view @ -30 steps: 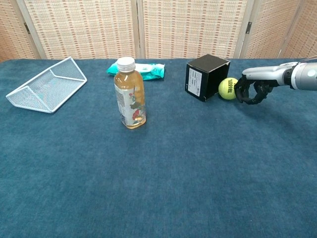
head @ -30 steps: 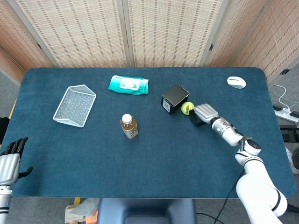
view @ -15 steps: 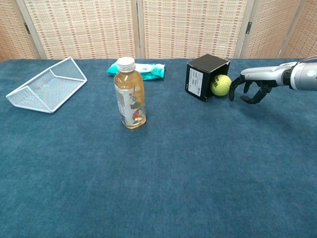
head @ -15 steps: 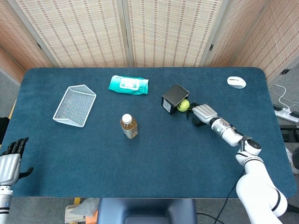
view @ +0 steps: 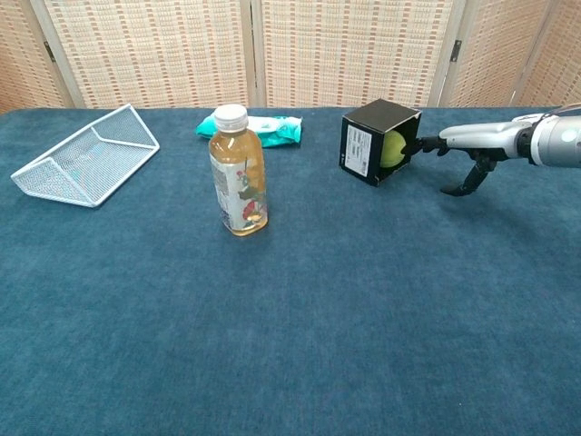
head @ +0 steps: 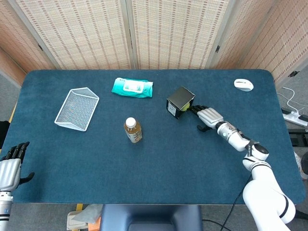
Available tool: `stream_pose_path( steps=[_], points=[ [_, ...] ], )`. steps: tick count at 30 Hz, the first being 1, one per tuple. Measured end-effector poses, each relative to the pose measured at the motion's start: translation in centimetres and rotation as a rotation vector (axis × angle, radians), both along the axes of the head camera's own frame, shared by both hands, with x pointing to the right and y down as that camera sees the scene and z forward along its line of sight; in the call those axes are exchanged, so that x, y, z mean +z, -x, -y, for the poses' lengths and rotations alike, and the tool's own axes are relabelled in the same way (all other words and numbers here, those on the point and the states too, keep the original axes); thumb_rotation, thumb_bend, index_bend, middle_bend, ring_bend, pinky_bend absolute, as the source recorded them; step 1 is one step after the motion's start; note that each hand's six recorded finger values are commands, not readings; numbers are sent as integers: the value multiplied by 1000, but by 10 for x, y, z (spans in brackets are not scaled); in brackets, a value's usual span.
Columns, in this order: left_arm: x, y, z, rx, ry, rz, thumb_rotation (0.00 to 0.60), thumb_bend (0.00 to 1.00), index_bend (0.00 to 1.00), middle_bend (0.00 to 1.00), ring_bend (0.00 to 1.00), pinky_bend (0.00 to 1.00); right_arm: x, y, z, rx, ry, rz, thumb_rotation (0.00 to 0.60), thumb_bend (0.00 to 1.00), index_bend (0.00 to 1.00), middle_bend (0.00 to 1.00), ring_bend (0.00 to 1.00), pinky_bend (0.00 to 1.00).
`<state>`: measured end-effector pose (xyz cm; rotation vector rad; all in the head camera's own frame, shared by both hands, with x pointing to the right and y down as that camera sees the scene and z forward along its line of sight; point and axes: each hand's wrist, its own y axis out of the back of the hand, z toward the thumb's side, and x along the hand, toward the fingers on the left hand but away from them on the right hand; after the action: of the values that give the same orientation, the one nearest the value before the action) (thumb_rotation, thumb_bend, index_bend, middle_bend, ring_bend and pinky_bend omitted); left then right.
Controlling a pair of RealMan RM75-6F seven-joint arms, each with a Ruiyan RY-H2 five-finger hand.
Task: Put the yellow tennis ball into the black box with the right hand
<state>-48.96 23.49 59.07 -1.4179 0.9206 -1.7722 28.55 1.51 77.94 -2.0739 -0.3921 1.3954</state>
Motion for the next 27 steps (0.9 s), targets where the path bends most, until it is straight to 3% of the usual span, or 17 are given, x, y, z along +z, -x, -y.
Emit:
stream_pose_path(
  steps=[27],
  points=[
    [0,0,0,1,3,-6,600,220,122,230,162,401,1,-2,0,3,3,-9,600,343,0,0,0,51]
  ],
)
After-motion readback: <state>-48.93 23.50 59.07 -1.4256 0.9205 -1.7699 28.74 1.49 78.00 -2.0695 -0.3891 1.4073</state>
